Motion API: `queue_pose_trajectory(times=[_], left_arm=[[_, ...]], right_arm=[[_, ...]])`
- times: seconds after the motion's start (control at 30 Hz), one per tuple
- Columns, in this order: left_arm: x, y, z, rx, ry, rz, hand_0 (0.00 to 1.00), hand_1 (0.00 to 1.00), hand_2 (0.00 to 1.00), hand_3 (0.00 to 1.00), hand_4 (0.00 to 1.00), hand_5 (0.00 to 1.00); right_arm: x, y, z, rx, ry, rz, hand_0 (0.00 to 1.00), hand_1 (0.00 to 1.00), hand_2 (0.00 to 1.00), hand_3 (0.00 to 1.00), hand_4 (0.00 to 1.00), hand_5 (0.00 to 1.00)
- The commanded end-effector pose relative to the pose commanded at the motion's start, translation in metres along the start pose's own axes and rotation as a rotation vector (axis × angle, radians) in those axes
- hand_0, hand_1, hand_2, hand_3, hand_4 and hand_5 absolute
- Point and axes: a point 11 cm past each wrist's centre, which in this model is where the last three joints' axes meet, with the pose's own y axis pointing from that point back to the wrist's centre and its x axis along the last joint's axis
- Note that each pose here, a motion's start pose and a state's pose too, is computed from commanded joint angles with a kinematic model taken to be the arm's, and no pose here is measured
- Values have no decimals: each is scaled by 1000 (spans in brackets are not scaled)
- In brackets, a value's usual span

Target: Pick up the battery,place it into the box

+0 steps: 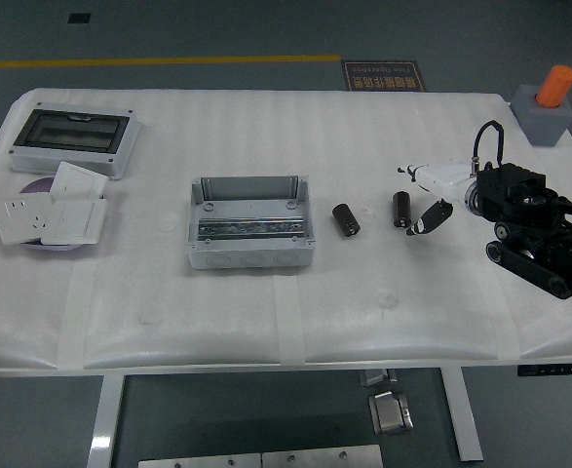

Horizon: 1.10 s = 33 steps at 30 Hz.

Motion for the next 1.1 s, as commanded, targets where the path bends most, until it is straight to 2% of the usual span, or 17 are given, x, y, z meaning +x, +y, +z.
queue_pose_trajectory(times=[0.2, 0.47, 0.5, 0.67, 0.7, 0.87, 0.9, 1.07, 1.1], left_arm=[[-1, 0, 2, -5, -2, -1, 628, 639, 478, 530, 459, 202], [-1, 0, 2, -9, -4, -1, 628, 639, 477, 530, 461, 200], [-1, 0, 3, -9, -4, -1, 627, 638, 478, 532, 460, 186], [-2, 0, 3, -11, -6, -2, 627, 638, 478, 532, 460, 186], [-2, 0, 3, -11, -6, -2, 627, 638, 478, 533, 458, 181], [-2, 0, 4, -13, -7, -2, 627, 638, 478, 533, 458, 181], [-2, 0, 4, -13, -7, -2, 627, 638, 477, 533, 459, 181], [-2, 0, 3, -14, -7, -2, 627, 638, 477, 533, 459, 181], [-2, 0, 3, -14, -7, -3, 627, 638, 477, 533, 459, 180]], right_arm=[[-4, -5, -2, 1, -10, 2, 882, 850, 900, 998, 998, 401], [0, -8, -1, 5, -46, 38, 872, 842, 879, 994, 998, 418], [0, -8, -1, 7, -49, 41, 853, 828, 840, 930, 998, 443], [-4, -9, -2, 13, -57, 40, 853, 828, 840, 930, 998, 443], [-5, -9, -2, 13, -57, 39, 823, 791, 801, 871, 975, 467], [-9, -10, -2, 15, -63, 36, 823, 791, 801, 871, 975, 467], [-9, -11, -2, 15, -65, 38, 813, 779, 776, 834, 965, 462], [-9, -11, -3, 20, -76, 47, 813, 779, 776, 834, 965, 462], [-10, -11, -3, 21, -77, 48, 806, 773, 766, 817, 941, 450]])
